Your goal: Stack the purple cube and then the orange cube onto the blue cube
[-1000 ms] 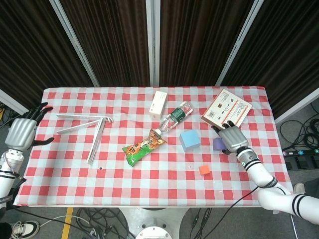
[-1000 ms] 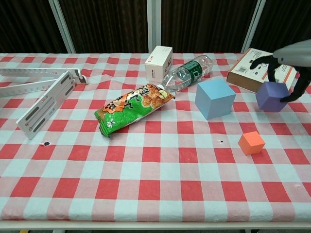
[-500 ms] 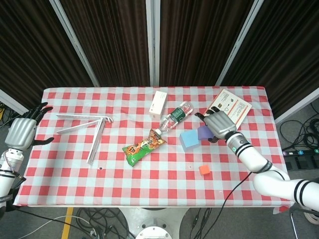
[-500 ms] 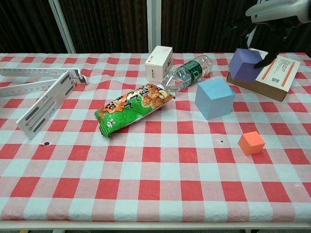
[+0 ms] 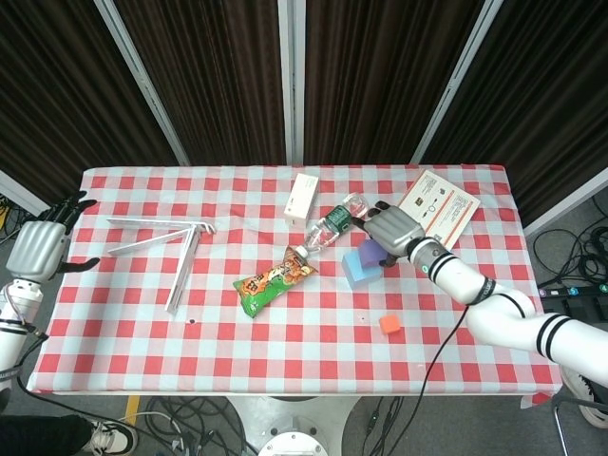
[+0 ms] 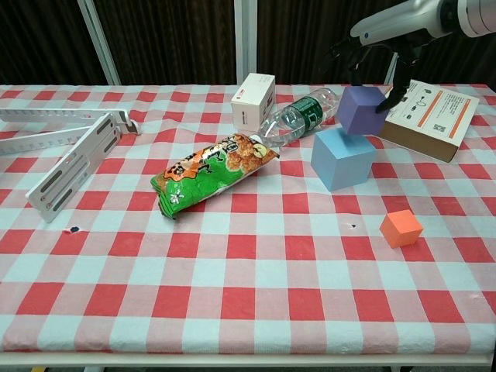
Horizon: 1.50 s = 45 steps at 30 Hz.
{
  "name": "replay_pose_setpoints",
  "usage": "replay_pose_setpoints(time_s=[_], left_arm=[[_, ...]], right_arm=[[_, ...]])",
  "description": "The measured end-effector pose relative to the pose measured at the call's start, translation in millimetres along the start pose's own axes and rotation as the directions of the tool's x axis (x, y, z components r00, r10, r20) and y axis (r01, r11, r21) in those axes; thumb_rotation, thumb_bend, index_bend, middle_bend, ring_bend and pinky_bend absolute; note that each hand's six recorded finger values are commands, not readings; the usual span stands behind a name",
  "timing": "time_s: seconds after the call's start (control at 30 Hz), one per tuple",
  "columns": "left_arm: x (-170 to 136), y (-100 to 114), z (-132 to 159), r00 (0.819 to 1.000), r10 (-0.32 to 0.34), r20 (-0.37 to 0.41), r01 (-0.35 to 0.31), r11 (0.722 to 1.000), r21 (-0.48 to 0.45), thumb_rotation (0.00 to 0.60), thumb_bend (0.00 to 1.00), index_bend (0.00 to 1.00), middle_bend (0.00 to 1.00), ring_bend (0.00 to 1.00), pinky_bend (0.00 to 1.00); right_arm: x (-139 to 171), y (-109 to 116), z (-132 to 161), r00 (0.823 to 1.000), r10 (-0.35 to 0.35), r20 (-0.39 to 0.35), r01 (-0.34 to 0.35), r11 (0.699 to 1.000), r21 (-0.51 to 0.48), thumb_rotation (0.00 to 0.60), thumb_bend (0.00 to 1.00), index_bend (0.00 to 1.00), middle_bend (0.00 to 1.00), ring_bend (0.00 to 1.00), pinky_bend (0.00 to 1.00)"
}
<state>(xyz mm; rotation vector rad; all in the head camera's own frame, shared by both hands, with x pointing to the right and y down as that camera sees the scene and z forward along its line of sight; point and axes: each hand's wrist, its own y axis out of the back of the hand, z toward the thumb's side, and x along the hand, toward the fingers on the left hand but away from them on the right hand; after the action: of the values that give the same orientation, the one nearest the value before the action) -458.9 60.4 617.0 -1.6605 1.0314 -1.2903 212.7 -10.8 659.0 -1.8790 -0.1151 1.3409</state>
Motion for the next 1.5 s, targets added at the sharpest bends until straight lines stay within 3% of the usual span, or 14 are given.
replay_pose_setpoints(time_s=[0.93,1.27,1.5], left_arm=[[7.0,-3.3,-3.9,1.0,0.001,-0.017,-0.001,1.0,0.007,0.6,0.07,0.21,0.19,0.16,0.29],[8.9,-2.1,-5.0,1.0,0.003,-0.016,-0.003,1.0,0.005,0.6,0.07,0.21,0.19,0.16,0.29],[9.6,1.8,-3.8,1.0,0.01,-0.01,-0.01,1.0,-0.004,0.6,0.07,0.21,0.19,0.16,0.29]], right_arm=[[-15.7,-8.3,10.7,0.996,0.051,-0.078,-0.045,0.996,0.072,0.6,0.11,0.1,0.43,0.15,0.09],[-21.0,-10.0,10.3,0.994,0.067,-0.083,-0.059,0.993,0.102,0.6,0.0,0.08,0.28,0.07,0.09],[-15.2,2.6,8.0,0.996,0.04,-0.086,-0.032,0.995,0.09,0.6,0.0,0.06,0.26,0.05,0.09]])
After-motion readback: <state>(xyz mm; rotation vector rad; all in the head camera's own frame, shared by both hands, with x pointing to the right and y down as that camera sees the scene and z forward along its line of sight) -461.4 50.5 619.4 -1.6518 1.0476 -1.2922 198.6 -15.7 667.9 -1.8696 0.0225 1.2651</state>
